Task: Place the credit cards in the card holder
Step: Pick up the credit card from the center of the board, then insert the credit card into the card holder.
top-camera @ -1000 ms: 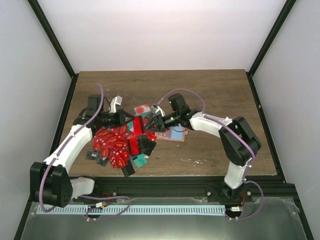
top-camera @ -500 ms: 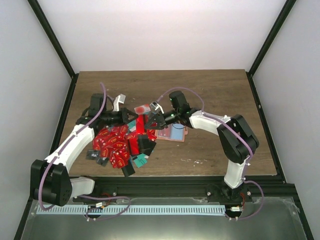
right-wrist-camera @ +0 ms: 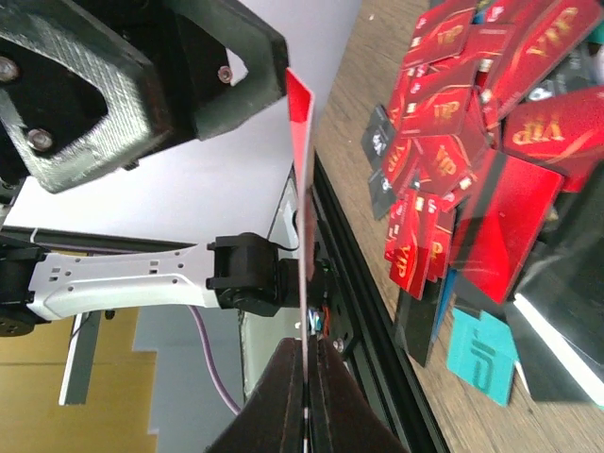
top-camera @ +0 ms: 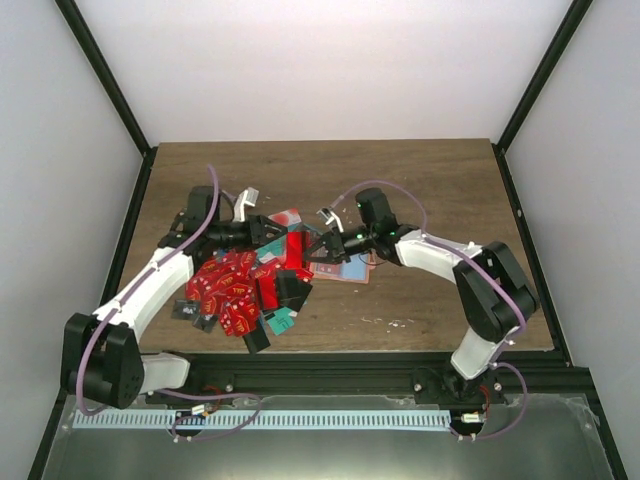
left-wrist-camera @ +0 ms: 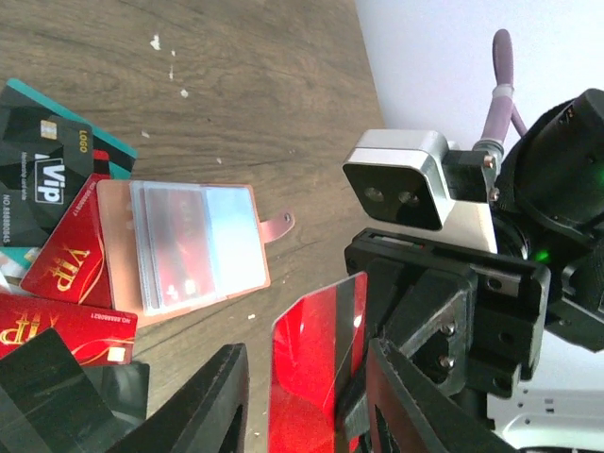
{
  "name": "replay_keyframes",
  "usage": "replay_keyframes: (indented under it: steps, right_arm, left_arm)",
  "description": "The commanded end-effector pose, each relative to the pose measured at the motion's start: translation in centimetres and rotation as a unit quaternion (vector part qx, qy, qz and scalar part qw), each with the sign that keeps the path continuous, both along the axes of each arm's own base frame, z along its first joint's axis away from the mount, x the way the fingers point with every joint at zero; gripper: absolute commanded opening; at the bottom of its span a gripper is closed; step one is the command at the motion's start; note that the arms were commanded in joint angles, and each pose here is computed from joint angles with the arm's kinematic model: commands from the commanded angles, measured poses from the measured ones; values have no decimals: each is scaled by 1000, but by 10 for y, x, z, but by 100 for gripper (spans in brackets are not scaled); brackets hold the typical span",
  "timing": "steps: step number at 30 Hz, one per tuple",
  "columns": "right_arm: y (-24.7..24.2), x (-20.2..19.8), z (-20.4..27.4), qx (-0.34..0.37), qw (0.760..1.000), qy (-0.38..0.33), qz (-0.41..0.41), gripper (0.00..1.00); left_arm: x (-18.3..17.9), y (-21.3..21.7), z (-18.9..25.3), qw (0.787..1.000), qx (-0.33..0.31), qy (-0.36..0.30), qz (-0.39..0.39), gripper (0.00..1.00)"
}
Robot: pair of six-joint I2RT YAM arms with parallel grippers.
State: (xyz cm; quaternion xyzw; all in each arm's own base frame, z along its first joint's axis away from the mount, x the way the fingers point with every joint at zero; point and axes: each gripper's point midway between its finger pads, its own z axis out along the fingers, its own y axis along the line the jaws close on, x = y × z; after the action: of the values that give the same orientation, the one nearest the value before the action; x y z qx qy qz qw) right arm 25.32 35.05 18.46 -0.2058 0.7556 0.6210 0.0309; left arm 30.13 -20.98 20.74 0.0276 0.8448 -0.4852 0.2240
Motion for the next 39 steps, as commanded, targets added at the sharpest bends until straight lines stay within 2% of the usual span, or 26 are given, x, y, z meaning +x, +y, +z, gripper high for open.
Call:
replay_keyframes:
  steps: [1, 4, 7, 21, 39]
  right_arm:
    - [-21, 9, 7, -2, 999, -4, -46, 1]
    - [-36, 14, 7, -6, 997, 1, -72, 1]
    - [-55, 21, 12, -5, 995, -1, -101, 1]
    - [-64, 35, 38, 18, 992, -20, -121, 1]
    - [-61, 30, 59, 52, 994, -31, -90, 1]
  left_arm:
    - [4, -10, 18, 999, -15, -22, -26, 43]
    - [6, -10, 24, 999, -15, -29, -29, 54]
    - [7, -13, 29, 998, -21, -34, -40, 56]
    - [-2, -39, 41, 994, -52, -42, -83, 51]
    - [-4, -61, 35, 990, -65, -37, -116, 47]
